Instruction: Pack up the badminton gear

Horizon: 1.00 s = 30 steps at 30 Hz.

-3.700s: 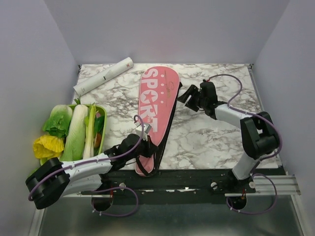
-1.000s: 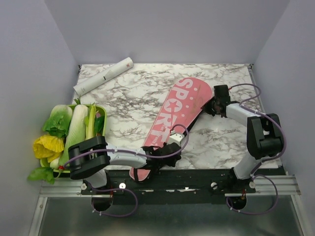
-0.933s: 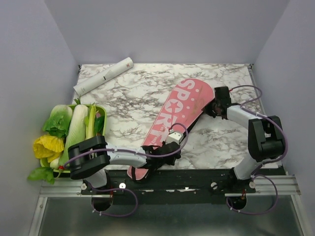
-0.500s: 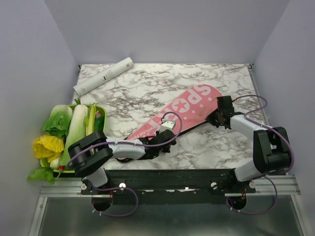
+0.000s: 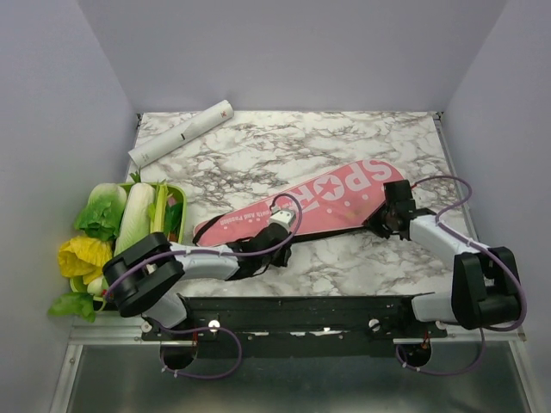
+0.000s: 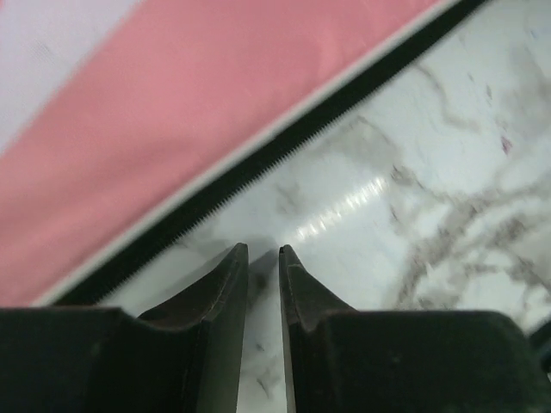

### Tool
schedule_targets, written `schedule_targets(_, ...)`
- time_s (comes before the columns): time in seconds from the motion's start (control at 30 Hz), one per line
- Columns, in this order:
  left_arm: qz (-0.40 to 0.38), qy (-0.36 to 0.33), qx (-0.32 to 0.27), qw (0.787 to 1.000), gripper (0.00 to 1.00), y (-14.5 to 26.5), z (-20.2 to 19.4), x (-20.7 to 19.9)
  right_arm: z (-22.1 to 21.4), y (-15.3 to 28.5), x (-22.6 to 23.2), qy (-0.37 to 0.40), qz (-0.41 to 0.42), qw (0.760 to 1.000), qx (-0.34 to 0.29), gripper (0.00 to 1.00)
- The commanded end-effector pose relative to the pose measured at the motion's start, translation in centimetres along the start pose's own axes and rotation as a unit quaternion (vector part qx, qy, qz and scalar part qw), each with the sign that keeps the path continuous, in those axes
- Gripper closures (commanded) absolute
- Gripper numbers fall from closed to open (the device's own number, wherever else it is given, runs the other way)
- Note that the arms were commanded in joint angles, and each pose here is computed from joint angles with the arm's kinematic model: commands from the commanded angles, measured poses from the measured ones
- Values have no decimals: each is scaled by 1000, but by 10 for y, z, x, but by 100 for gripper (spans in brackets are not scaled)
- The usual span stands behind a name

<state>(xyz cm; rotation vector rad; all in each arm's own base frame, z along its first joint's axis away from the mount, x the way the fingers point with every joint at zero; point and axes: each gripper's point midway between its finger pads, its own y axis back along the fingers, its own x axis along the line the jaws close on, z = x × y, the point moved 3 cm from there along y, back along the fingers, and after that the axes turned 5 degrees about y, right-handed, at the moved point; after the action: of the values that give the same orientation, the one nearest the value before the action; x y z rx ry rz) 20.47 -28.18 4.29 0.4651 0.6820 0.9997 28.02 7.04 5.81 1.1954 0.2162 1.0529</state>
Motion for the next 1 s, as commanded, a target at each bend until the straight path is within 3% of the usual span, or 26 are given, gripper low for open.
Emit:
schedule_targets(0.0,-116,18,73,990,71,36,-38,-35,-15,17,-21,54,-24,998,34,61)
schedule_targets(0.13,-171,8,50,984,66,66,-14,-66,-9,34,-20,63,-15,998,19,47)
schedule_targets(0.33,-150,-24,10,988,61,67,31,-70,15,57,-23,54,-40,997,-44,43)
schedule_targets(0.6,-109,-19,3,994,70,22,66,-51,44,61,-29,7,-84,993,-87,44)
schedule_targets(0.97,-73,8,18,997,78,-24,55,-21,65,34,-51,-50,-100,991,-67,49)
